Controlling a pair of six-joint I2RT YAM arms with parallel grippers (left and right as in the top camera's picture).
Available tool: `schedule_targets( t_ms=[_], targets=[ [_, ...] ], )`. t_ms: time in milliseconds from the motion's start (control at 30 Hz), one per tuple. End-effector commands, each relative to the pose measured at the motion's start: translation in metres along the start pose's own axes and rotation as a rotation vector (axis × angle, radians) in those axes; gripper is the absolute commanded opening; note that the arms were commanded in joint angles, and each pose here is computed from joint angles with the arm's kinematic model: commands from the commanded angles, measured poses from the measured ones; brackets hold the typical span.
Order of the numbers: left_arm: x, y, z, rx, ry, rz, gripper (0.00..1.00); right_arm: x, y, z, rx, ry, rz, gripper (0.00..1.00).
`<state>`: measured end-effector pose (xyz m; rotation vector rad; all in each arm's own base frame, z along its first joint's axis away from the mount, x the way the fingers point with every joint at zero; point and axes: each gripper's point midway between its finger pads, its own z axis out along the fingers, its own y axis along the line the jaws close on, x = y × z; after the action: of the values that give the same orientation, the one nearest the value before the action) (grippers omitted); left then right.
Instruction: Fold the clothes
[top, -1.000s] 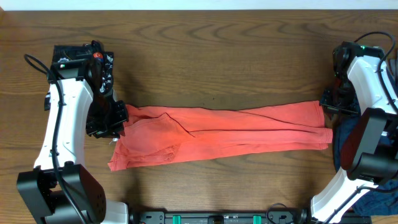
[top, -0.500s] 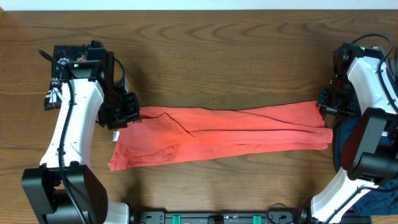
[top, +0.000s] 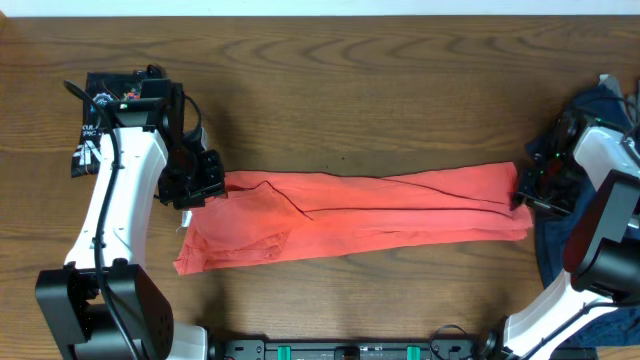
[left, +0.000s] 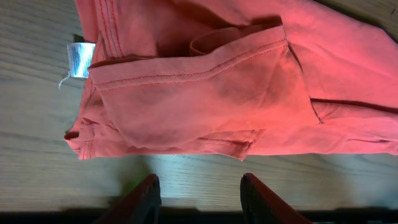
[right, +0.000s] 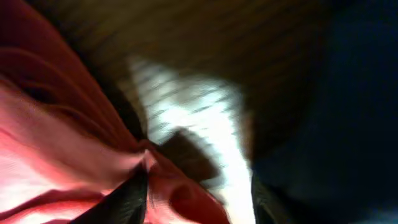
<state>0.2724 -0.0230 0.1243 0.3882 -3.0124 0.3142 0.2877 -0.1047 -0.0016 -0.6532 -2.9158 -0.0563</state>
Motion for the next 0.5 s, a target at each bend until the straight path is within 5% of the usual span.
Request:
schedule_targets(
  t_ms=[0, 333, 467],
  targets=[
    [0.0026, -0.0016, -0.0027, 0.011, -0.01, 0.004, 0.44, 0.005, 0.0294, 0.0075, -0.176, 0.003, -0.076, 0.74],
    [0.0019, -0.0017, -0.0027, 0.012, -0.013, 0.004, 0.44, 0.0079, 0.0297, 0.01, -0.179, 0.011, -0.075, 0.67],
    [0.0011, -0.0019, -0.0027, 0.013, -0.016, 0.005, 0.44, 0.0067, 0.0273, 0.0046, -0.169, 0.014, -0.076, 0.72]
  ],
)
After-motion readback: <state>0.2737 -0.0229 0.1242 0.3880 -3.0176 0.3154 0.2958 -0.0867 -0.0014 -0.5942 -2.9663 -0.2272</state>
